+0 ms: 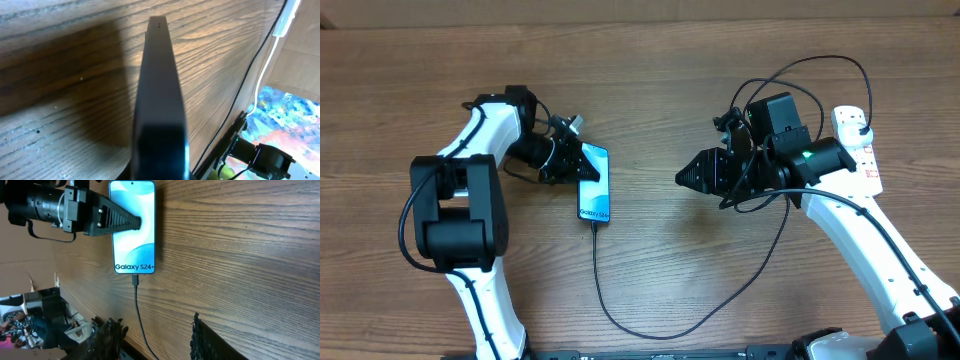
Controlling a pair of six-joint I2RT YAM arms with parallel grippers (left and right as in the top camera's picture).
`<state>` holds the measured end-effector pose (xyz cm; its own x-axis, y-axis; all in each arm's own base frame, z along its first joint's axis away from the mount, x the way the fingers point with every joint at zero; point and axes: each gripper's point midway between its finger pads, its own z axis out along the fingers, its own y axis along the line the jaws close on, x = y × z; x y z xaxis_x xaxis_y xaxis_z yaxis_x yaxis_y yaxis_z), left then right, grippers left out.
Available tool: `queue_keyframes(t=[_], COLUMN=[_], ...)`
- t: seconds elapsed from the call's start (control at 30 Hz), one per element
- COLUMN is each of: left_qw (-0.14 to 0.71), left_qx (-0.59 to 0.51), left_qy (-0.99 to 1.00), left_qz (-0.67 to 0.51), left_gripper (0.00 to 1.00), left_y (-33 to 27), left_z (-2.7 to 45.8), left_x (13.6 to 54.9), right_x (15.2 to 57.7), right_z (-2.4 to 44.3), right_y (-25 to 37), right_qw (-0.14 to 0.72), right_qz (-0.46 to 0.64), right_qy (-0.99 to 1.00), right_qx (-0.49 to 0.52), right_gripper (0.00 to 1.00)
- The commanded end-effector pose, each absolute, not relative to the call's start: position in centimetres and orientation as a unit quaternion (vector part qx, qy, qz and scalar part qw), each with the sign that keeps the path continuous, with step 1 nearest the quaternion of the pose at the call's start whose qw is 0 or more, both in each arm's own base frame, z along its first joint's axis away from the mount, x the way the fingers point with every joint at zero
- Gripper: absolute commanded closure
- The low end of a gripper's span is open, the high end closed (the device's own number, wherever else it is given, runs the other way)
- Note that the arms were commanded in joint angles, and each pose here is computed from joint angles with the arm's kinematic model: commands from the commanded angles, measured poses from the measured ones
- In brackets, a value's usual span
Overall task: Plug charger to phone and switch on socket
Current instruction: 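Lower the phone flat onto the table with the left gripper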
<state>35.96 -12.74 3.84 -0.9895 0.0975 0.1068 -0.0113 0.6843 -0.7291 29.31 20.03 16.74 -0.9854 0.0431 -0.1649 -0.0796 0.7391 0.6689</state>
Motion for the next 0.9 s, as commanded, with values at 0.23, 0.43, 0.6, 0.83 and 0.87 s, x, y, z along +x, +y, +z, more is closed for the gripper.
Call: queue_keyframes(t=[0.23,0.43,0.6,0.83,0.87], left_qw=[0.083,0.088,0.090,0.093,0.094], left_qx=[-0.003,0.006,0.006,0.000,0.001], left_qy=[-0.919,-0.922,-0.923,-0.927,-0.929], left_qz=[0.385,0.377,0.375,0.364,0.357], left_gripper=[0.96,0.96,0.96,0.96,0.96], left_y=[-13.3,-13.1,-13.4,-13.8,-13.7], left_z=[3.1,2.9,2.8,2.5,2.3], left_x=[36.0,36.0,35.9,35.7,35.6], right_x=[29.6,29.7,29.7,29.7,29.7], right_z=[16.8,16.8,16.8,16.8,16.8], right_y=[19.8,19.8,19.7,19.7,19.7], right_qw=[0.090,0.091,0.091,0.091,0.091], right_qz=[0.354,0.353,0.351,0.351,0.351], right_qy=[0.931,0.931,0.932,0.932,0.932], right_qx=[-0.011,-0.011,-0.010,-0.010,-0.010], right_gripper=[0.53,0.53,0.53,0.53,0.53])
